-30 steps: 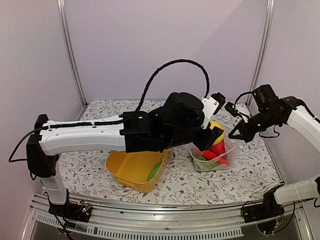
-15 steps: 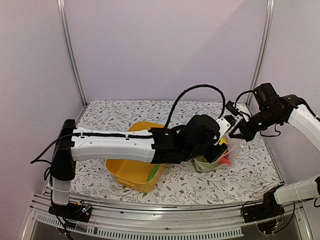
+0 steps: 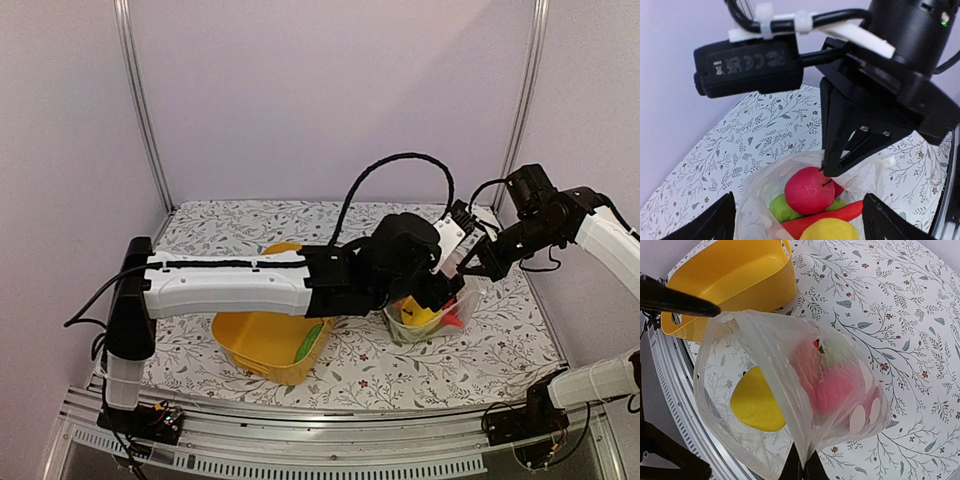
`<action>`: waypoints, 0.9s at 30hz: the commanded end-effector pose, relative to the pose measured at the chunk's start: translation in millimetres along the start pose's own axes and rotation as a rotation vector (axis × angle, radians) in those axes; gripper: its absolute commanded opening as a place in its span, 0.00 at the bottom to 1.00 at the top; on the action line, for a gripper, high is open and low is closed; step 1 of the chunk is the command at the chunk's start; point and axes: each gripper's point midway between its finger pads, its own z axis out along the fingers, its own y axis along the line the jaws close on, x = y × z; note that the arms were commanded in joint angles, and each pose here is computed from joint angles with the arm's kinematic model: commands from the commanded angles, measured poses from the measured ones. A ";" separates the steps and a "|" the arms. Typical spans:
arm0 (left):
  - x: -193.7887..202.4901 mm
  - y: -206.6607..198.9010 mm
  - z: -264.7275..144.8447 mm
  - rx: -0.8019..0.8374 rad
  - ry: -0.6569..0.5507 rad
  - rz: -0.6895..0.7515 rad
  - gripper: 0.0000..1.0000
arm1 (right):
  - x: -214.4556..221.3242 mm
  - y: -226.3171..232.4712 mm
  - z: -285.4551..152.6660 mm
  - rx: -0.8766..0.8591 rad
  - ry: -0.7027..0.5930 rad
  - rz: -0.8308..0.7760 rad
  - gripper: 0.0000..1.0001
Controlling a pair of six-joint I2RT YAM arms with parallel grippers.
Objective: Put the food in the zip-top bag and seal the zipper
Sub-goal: Place the fake fruit in the zipper food storage bag, then pass from the right arm to the left
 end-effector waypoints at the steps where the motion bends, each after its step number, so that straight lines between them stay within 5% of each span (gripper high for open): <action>1: -40.0 -21.9 -56.9 0.109 -0.096 0.081 0.86 | -6.2 2.7 -5.5 -0.011 -0.018 0.005 0.00; 5: -21.2 -53.6 -90.0 0.296 -0.041 0.172 0.74 | -6.3 4.6 -8.6 -0.009 -0.027 -0.006 0.00; 10: 49.0 -67.8 -94.1 0.393 0.201 0.261 0.62 | -4.7 7.2 -11.2 -0.009 -0.035 -0.016 0.00; 14: 85.0 -65.8 -85.9 0.363 0.302 0.315 0.61 | 0.5 8.8 -8.0 -0.019 -0.030 -0.015 0.00; 20: 112.0 -50.3 -56.1 0.218 0.342 0.394 0.77 | 2.7 8.9 -5.4 -0.025 -0.022 -0.010 0.00; 27: 130.1 -43.3 -35.8 0.178 0.370 0.460 0.53 | 6.5 8.3 -1.9 -0.027 -0.013 -0.006 0.00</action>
